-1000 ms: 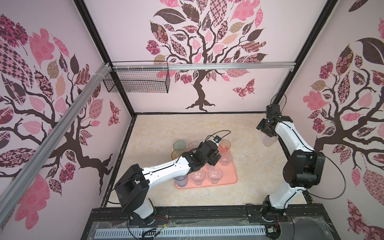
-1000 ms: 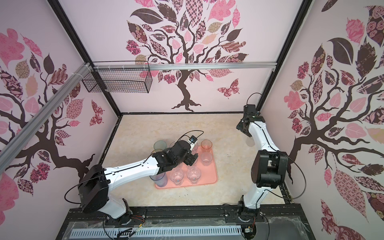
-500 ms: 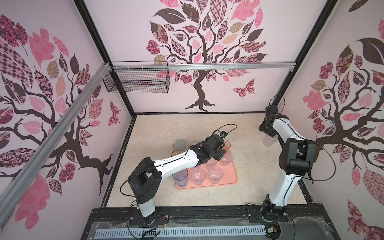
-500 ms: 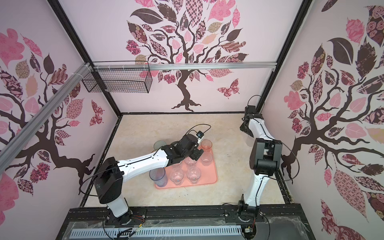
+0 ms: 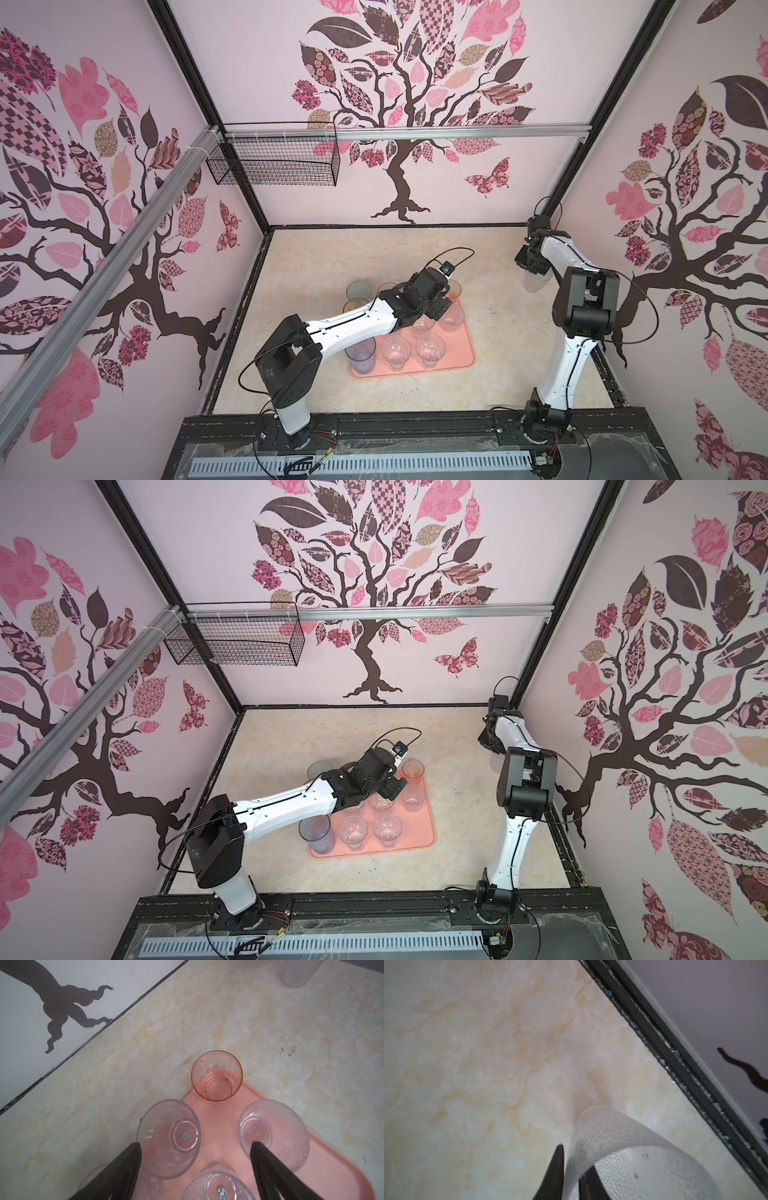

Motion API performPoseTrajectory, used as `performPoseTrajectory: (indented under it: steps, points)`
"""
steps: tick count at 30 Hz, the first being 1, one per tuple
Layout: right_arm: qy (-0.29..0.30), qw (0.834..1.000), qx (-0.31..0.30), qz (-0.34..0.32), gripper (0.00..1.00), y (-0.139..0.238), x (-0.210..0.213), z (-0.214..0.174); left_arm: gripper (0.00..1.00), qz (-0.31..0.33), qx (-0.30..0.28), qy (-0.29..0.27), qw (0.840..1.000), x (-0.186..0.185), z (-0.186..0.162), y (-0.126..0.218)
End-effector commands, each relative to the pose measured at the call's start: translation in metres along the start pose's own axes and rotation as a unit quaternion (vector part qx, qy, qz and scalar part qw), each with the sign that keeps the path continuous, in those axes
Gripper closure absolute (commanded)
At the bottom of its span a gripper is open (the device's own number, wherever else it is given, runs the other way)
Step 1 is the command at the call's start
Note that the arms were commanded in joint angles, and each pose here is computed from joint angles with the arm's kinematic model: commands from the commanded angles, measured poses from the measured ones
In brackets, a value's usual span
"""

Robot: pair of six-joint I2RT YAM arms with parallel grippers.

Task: Place the glasses into the tray

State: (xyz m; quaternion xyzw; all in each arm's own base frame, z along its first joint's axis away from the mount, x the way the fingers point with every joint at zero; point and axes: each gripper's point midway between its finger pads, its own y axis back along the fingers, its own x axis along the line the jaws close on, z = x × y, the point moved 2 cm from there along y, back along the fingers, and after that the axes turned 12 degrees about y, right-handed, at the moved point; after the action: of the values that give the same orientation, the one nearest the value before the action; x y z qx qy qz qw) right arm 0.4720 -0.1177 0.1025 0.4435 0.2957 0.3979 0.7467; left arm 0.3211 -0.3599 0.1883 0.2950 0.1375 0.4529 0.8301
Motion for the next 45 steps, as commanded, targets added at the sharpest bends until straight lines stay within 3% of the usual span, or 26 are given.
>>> performPoseTrajectory:
  steps: [1,11,18,28,34,45]
  points:
    - [-0.008,1.0,0.009,0.021,0.93,0.01,0.004,-0.001,0.14,0.001,-0.019,0.005,1.0,0.005,0.011,0.014]
    - [0.043,0.995,-0.049,0.082,1.0,0.106,0.044,-0.02,0.14,0.013,-0.053,0.039,0.998,0.018,0.026,0.051]
    - [0.154,0.981,-0.056,0.101,0.99,0.164,0.069,-0.101,0.14,0.051,-0.082,0.065,0.993,0.05,0.02,0.097]
    - [0.298,0.95,0.001,0.089,0.98,0.197,0.061,-0.222,0.14,0.109,-0.073,0.126,0.983,0.096,-0.039,0.145]
    - [0.337,0.936,0.012,0.098,0.98,0.212,0.061,-0.278,0.14,0.109,-0.078,0.168,0.977,0.11,-0.06,0.171]
    - [0.399,0.902,0.021,0.161,0.99,0.223,0.116,-0.354,0.14,0.138,-0.05,0.174,0.974,0.126,-0.099,0.187]
